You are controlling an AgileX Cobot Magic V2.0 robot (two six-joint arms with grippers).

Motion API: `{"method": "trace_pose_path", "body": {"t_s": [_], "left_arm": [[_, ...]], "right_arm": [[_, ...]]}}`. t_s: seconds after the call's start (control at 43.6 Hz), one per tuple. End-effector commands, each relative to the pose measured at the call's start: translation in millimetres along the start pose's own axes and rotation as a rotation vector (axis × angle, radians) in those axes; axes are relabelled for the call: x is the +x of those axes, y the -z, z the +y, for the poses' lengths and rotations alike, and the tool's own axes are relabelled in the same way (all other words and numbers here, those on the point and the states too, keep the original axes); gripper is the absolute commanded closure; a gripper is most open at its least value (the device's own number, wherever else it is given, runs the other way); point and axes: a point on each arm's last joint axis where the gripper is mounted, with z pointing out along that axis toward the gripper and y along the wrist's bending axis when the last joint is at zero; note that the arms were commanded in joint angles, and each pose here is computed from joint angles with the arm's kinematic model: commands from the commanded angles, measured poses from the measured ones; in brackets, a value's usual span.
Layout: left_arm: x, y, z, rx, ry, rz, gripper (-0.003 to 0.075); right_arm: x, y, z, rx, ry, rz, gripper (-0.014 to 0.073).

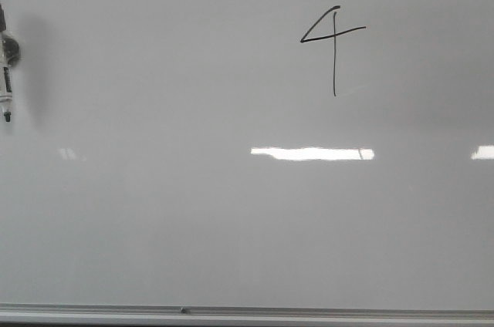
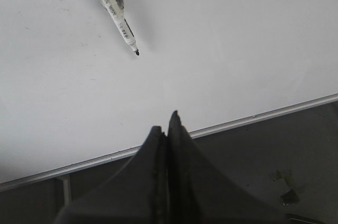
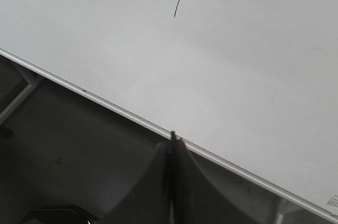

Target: Write number 4 on whiteboard

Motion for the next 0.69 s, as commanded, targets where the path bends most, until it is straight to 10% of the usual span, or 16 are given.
{"method": "trace_pose_path", "body": {"t_s": [0.0, 0.207, 0.321, 0.666], "left_arm": [[-11, 11, 1, 0.008, 0.007, -0.101, 0.0741], [4, 22, 11, -0.051, 0.114, -0.219, 0.074], [20, 20, 3, 0.0, -0.053, -0.394, 0.074], [99, -34, 13, -0.276, -0.119, -0.783, 0.0741]], "right_arm": [[-11, 2, 0, 0.006, 0.005, -0.087, 0.0666], [-11, 2, 0, 0.006, 0.005, -0.087, 0.0666], [-11, 2, 0, 0.006, 0.005, -0.087, 0.0666], [-11, 2, 0, 0.006, 0.005, -0.087, 0.0666]]}}
